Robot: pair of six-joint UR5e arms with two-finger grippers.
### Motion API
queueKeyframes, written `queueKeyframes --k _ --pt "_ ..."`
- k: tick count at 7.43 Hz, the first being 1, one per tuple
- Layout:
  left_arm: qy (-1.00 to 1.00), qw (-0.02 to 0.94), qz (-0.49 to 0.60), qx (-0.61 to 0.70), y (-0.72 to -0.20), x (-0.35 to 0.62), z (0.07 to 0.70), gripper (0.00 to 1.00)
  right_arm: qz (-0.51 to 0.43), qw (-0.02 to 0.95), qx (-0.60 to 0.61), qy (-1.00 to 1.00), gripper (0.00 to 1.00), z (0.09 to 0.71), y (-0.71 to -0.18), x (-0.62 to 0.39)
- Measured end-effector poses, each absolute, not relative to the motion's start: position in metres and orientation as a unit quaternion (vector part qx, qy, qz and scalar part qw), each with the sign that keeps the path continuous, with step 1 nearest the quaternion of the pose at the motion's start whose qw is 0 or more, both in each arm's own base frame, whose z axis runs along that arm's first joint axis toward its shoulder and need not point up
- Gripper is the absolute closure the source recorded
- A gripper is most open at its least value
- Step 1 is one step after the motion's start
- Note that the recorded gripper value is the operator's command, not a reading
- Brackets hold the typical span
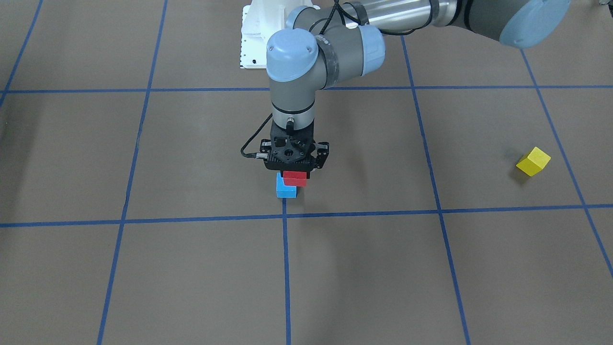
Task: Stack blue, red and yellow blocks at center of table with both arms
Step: 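Carry the red cube with the left gripper above the blue cube, then lower the red cube onto the blue cube and open the left gripper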
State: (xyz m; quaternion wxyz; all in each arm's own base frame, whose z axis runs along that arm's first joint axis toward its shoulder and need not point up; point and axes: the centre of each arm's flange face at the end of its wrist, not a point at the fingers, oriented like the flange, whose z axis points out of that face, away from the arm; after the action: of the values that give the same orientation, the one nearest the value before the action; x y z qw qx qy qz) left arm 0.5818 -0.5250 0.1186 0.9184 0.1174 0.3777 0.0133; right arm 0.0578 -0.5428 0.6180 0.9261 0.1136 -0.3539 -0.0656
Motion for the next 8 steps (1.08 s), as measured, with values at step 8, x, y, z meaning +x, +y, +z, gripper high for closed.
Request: queueKeyframes --k 8 --pt "0.381 0.917 0.019 0.114 -0.523 0.609 0.134 1.0 -0.063 0.926 0.113 -0.354 0.0 0.618 -0.542 0.059"
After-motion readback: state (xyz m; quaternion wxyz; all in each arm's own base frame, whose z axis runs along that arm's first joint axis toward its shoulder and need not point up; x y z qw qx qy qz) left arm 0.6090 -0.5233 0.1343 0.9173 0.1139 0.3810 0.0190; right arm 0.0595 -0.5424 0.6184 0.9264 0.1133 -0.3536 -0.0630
